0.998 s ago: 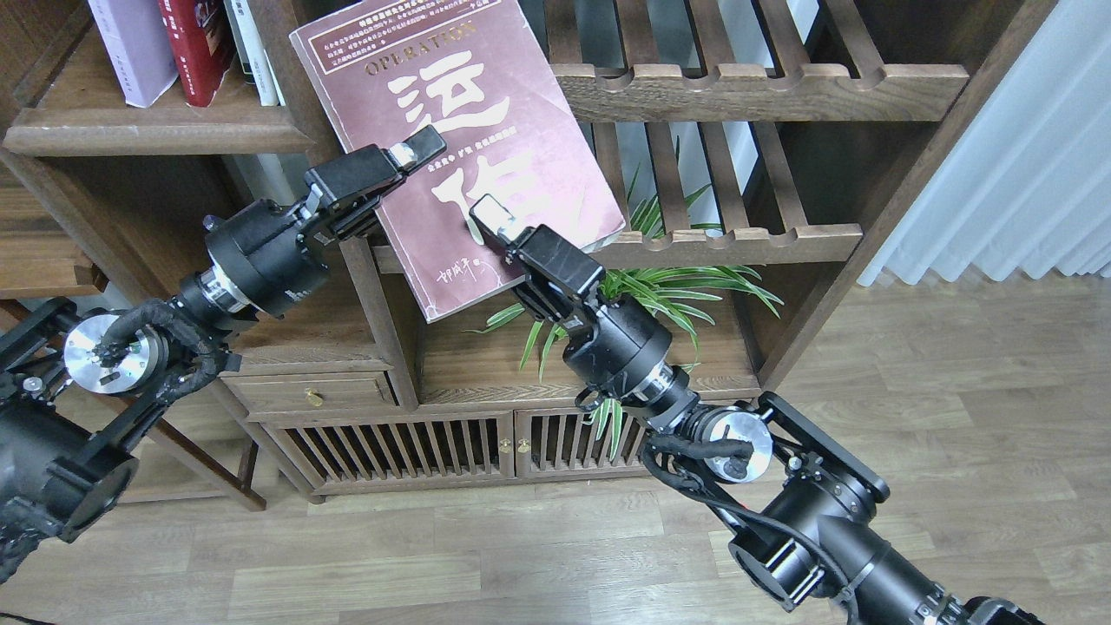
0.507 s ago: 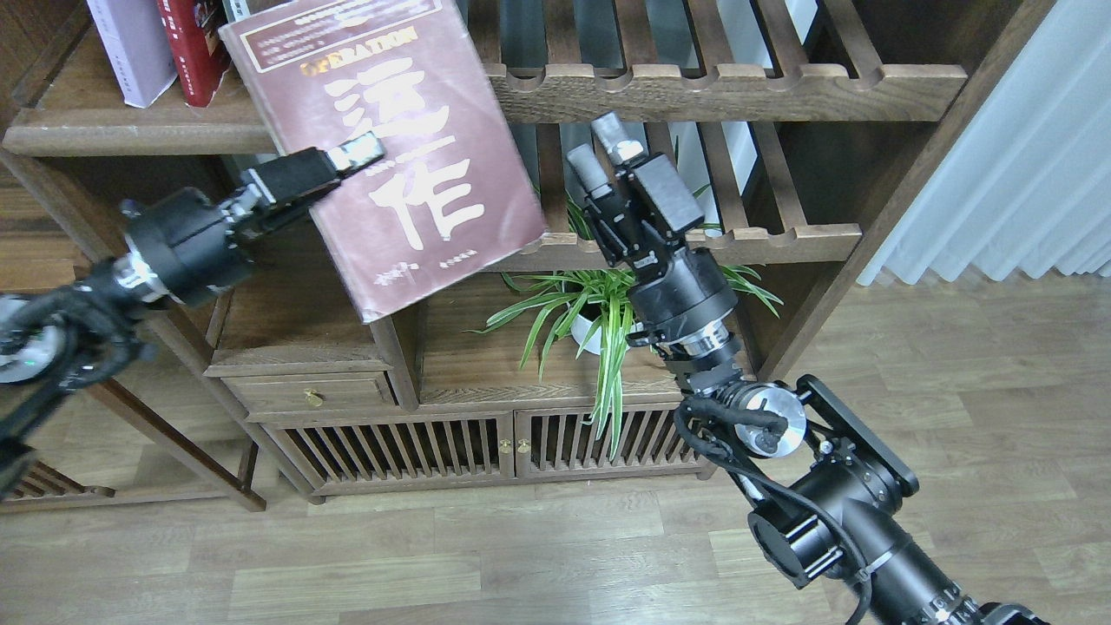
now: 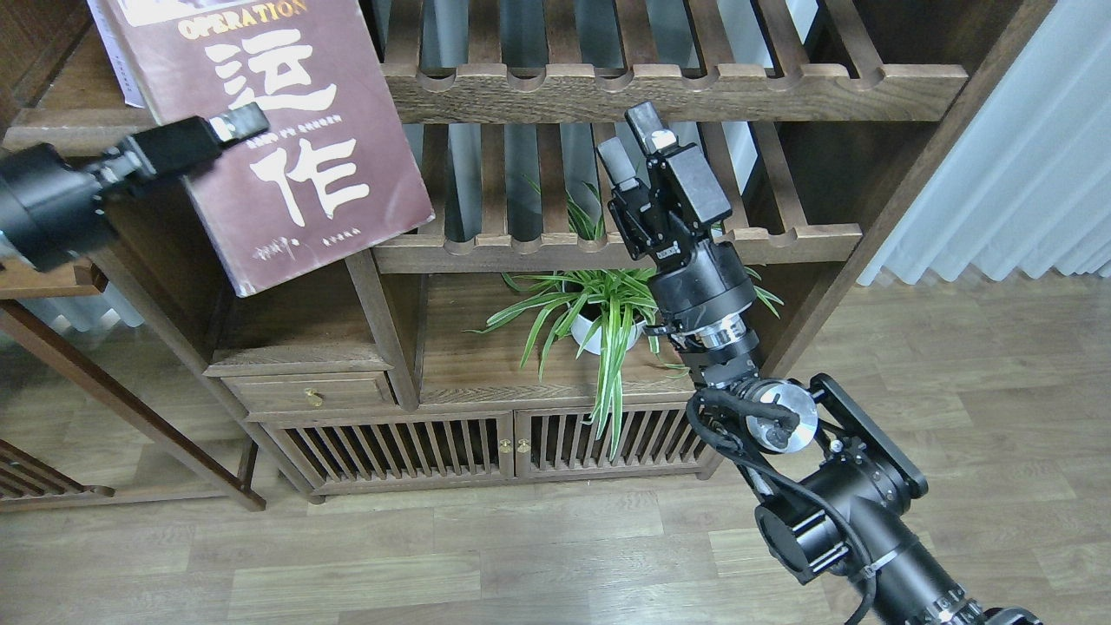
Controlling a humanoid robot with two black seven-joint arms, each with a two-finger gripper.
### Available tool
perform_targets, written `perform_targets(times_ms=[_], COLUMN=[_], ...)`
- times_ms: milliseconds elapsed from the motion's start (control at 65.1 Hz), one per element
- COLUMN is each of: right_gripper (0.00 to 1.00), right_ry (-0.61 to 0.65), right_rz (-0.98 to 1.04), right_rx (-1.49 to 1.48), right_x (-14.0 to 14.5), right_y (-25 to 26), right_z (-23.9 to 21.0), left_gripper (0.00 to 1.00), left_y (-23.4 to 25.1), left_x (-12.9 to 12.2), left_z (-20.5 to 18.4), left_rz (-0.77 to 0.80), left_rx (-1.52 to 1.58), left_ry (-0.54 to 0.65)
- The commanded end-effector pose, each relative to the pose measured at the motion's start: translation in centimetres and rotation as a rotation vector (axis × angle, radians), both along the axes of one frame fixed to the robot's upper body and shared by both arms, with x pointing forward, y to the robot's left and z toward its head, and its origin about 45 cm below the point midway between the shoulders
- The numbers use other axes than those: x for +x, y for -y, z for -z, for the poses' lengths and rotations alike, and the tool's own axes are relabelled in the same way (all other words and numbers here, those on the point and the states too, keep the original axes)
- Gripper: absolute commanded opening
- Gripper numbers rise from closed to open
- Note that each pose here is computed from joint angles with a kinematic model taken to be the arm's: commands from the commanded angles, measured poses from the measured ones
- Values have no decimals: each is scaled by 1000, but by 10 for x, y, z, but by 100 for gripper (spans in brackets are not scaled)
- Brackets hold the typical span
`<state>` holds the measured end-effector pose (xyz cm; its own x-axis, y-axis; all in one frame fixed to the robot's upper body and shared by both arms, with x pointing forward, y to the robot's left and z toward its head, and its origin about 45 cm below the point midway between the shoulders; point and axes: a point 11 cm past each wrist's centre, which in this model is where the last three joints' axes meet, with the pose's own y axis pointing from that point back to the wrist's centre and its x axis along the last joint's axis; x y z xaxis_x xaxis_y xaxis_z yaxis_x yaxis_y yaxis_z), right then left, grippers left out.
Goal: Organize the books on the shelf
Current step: 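Lift the maroon book with the left gripper toward the top shelf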
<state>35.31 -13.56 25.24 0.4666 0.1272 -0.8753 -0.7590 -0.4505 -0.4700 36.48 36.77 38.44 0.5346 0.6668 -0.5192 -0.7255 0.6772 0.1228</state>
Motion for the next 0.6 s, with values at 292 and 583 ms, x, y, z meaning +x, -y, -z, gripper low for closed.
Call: perform_targets(times_ms=[292, 583], right_gripper=[77, 77], right_ry=[-4, -22], right_rz=[-7, -21], right_rx=[-5, -11], right_x=[-1, -6], right_y=[-2, -6], right_z=[2, 9], left_gripper=[6, 6], left_y=[-51, -65], left_x=[-12, -14], left_z=[-62, -106], left_rz=[-122, -169], left_rx=[136, 157], left_ry=[101, 202])
